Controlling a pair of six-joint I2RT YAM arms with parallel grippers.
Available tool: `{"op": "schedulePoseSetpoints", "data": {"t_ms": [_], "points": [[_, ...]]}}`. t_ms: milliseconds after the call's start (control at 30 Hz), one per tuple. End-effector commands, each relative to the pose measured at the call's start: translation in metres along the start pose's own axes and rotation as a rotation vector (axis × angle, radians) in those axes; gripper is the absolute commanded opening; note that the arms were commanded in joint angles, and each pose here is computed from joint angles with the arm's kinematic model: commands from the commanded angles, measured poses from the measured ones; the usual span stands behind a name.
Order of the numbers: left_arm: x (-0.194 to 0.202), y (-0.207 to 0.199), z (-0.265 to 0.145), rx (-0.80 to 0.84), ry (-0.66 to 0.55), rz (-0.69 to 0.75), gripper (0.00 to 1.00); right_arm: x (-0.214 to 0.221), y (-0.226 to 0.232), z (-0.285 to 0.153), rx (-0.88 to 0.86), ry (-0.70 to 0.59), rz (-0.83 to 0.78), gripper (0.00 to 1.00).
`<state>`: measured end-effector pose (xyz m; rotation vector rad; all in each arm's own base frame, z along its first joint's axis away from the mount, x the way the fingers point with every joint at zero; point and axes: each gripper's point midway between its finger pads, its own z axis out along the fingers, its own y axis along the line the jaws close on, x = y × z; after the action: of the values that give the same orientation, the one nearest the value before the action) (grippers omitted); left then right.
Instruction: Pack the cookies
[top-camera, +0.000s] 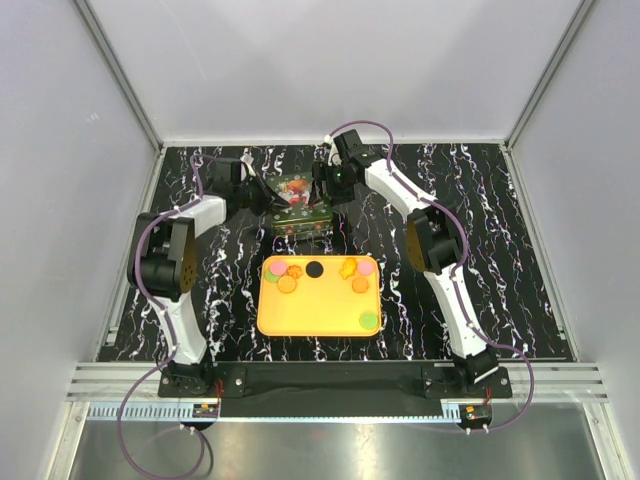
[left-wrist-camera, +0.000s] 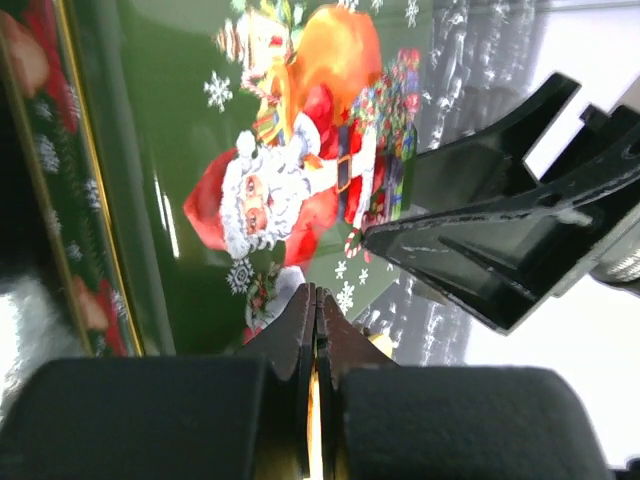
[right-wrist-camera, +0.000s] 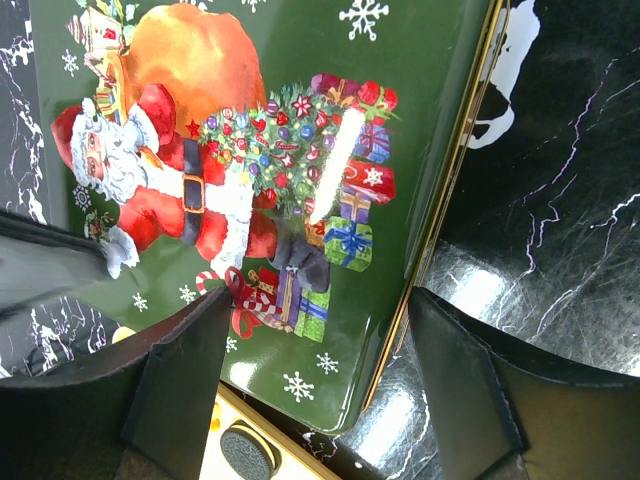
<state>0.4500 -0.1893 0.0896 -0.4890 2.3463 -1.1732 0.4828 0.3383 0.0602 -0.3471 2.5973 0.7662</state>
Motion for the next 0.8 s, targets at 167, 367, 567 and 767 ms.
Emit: {"op": "schedulePoseSetpoints", "data": {"t_ms": [167, 367, 567, 767], "points": [[-0.037, -0.062, -0.066, -0.220, -0.182, 0.361, 0.00, 0.031, -0.029, 0.016, 0.111, 0.092, 0.009, 0.78], [-0.034, -0.049, -0.079, -0.386, -0.241, 0.433, 0.00, 0.033, -0.029, 0.016, 0.110, 0.099, 0.012, 0.78], [0.003, 0.016, -0.053, -0.523, -0.113, 0.399, 0.00, 0.035, -0.030, 0.017, 0.112, 0.102, 0.014, 0.78], [0.026, 0.044, -0.040, -0.563, -0.047, 0.381, 0.00, 0.037, -0.031, 0.017, 0.113, 0.104, 0.014, 0.78]]}}
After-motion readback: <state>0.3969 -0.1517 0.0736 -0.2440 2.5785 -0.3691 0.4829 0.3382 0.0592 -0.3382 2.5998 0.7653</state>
